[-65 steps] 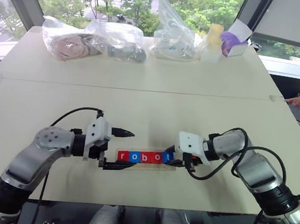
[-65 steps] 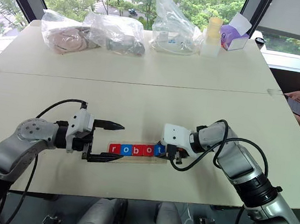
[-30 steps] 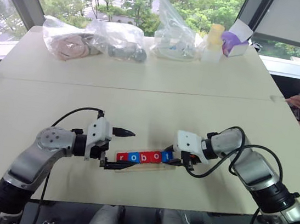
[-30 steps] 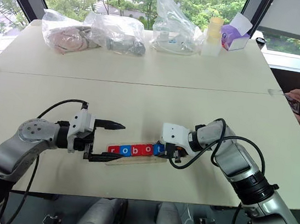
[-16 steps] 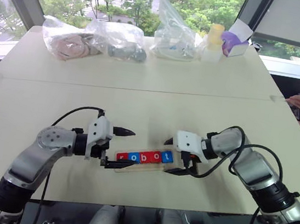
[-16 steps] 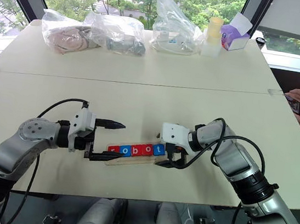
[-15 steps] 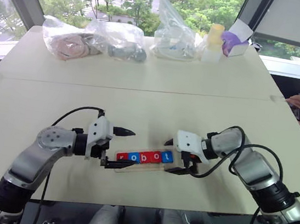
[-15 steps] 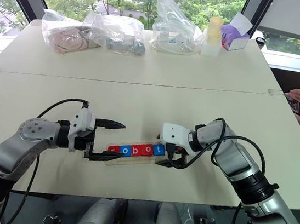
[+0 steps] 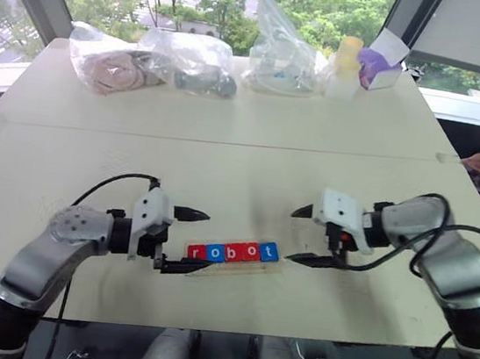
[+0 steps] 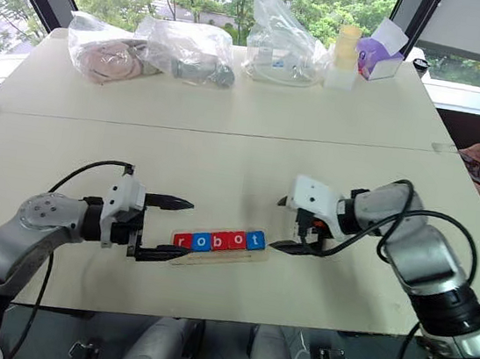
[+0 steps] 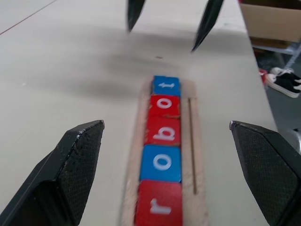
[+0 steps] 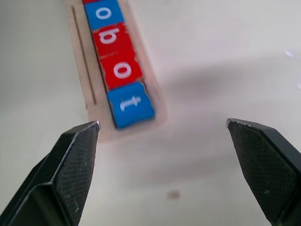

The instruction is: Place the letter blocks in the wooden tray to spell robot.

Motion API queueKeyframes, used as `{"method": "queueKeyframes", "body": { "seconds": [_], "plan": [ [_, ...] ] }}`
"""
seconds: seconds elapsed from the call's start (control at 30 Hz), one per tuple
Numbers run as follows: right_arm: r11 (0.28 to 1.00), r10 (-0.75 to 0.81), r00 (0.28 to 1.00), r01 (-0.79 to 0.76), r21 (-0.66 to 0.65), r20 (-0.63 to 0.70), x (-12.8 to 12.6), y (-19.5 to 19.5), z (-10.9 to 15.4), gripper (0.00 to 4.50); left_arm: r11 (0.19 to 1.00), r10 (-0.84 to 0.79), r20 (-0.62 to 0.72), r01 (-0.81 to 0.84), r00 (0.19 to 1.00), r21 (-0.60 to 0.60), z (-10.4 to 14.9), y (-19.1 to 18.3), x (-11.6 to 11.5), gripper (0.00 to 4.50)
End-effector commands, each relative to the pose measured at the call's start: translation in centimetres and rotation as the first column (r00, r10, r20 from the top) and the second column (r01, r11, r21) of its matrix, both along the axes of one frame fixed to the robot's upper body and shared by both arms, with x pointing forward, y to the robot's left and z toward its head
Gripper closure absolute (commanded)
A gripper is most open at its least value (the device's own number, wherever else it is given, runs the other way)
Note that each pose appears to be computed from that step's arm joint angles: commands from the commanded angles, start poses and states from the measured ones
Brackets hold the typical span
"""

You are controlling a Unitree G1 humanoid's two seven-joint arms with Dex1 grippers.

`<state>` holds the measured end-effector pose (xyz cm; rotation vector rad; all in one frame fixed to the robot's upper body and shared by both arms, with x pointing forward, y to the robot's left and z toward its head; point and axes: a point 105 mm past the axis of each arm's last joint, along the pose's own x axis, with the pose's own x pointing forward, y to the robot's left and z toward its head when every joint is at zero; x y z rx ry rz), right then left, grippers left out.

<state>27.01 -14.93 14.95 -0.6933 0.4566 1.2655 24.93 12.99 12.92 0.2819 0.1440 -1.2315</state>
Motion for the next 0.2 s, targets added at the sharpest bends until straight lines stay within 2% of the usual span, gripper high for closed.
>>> {"method": "queueKeyframes", "body": {
  "seconds": [0.03,0.2],
  "plan": [
    [1.000,0.016,1.000,-0.016,0.004,-0.009,-1.96,-0.53,1.43,0.03,1.000,0.030,0.032,-0.030,0.999,0.000,1.38,1.24,-0.42,0.00],
    [1.000,-0.002,1.000,0.002,-0.001,-0.023,-2.84,-1.21,1.68,0.03,0.999,0.030,-0.001,-0.030,1.000,0.022,1.52,2.20,-1.31,0.00]
  ]
}}
